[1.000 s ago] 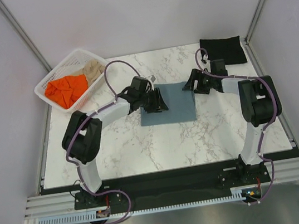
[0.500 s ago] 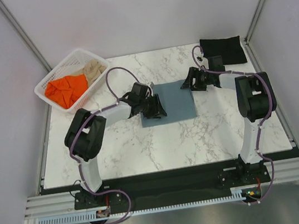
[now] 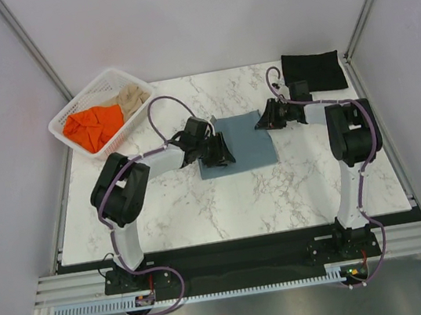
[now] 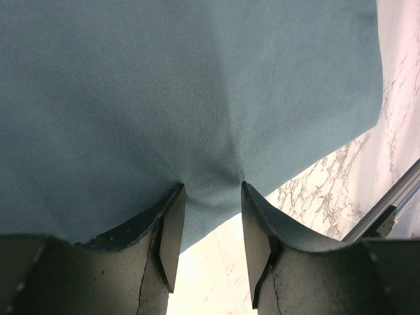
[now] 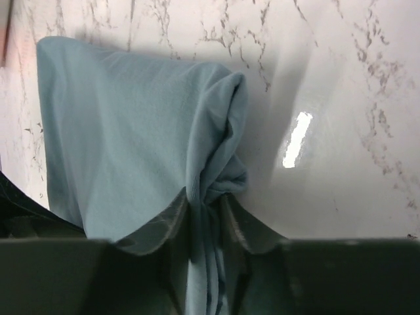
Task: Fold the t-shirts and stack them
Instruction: Neatly place the folded tshirt to the corner
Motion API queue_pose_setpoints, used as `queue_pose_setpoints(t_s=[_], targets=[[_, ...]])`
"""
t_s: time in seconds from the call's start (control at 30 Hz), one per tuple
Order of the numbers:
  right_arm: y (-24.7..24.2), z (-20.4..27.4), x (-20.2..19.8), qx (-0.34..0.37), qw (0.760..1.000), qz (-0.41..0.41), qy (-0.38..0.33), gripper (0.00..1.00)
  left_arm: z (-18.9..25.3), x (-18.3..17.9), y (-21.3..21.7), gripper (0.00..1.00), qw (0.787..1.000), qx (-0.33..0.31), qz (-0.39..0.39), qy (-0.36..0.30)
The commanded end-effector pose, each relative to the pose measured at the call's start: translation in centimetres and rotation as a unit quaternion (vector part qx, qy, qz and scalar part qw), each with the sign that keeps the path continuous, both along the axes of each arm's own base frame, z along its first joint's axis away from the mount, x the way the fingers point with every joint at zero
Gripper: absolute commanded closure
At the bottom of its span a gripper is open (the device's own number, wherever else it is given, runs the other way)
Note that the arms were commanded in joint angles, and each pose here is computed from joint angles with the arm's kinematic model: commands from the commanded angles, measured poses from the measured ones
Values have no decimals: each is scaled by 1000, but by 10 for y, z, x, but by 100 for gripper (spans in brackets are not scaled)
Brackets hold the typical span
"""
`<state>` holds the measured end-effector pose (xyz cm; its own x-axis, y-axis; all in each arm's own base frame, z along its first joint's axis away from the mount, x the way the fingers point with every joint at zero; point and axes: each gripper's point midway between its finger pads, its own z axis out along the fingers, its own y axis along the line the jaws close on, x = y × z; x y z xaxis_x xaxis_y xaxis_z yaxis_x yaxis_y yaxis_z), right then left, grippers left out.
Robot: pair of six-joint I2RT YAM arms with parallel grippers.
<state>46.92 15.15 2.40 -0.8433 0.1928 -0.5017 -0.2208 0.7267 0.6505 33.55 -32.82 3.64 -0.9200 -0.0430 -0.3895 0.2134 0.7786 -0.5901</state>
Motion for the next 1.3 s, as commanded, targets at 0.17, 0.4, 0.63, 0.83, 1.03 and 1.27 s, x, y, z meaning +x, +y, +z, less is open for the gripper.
queue_pose_setpoints(t_s=[0.17,0.4,0.63,0.83,1.03,1.27], targets=[[9,-19,-17,-8,999,19,44,100,-2,-13,15,52,999,1,15,38],[-28,48,15,-132,990,-19,-40,100,136,-2,37,49,994,-98,5,-39],[-66,100,43,-220,968,-58,-101,100,165,-13,57,48,993,-90,-26,-66],[-97,124,63,-286,944,-87,-140,100,151,-15,67,48,995,-65,-34,-73],[-139,154,88,-368,902,-136,-182,100,148,-18,67,48,994,-64,-51,-72],[-174,203,111,-417,857,-174,-247,100,143,-21,69,48,994,-59,-58,-68]])
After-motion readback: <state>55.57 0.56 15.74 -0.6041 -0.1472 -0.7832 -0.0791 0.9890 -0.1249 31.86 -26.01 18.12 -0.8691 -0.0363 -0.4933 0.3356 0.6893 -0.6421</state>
